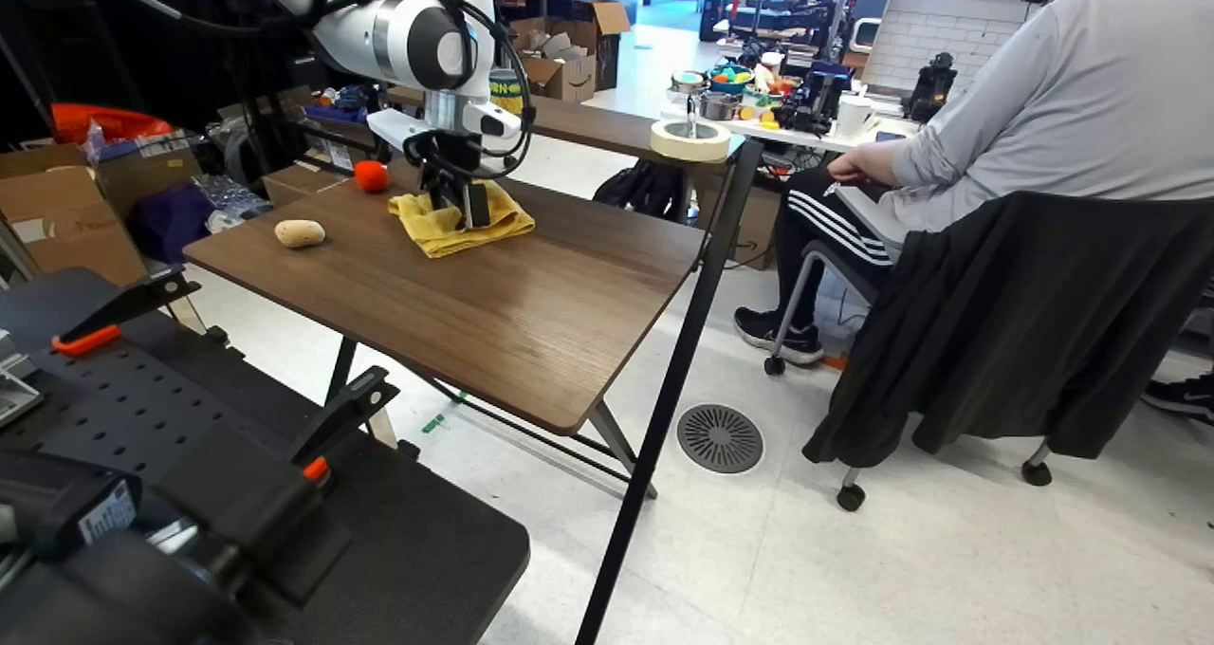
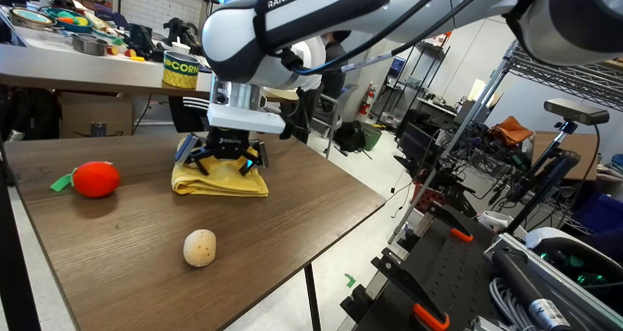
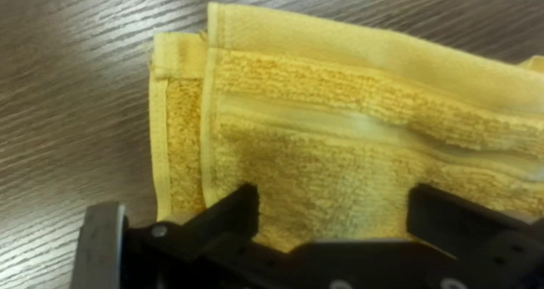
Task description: Move the round object to the left and use the towel to wipe the table
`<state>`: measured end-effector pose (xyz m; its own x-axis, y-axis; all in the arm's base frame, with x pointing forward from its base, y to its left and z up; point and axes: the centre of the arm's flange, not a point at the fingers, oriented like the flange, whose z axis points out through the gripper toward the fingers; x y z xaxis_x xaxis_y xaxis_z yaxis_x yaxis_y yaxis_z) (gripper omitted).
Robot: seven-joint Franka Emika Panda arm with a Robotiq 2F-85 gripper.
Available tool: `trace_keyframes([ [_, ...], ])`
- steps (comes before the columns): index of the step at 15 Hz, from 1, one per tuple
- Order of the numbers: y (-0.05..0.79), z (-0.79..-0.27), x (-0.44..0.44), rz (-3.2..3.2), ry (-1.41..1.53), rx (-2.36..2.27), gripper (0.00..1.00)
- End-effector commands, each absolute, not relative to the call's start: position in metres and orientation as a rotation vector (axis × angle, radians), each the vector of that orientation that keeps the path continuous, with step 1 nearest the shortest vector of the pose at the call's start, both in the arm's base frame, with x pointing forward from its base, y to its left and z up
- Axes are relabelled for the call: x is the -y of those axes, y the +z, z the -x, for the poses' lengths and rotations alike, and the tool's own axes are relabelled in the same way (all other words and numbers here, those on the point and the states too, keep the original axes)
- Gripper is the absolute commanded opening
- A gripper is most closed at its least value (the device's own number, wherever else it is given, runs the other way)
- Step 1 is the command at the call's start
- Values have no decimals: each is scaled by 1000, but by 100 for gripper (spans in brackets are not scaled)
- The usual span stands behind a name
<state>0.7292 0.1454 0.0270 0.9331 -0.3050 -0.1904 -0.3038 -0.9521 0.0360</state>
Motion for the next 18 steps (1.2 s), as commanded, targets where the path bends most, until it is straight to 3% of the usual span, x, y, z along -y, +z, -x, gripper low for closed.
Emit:
trace_keyframes([
  [1,7,-779,-164,-3059,-306,499,100],
  [2,27,-733,-150,-3075,-314,487,100],
  [7,27,-738,-154,-3078,-303,490,100],
  [14,5,-740,-166,-3076,9,387,100],
  [18,-3,-745,-201,-3126,-39,305,100],
])
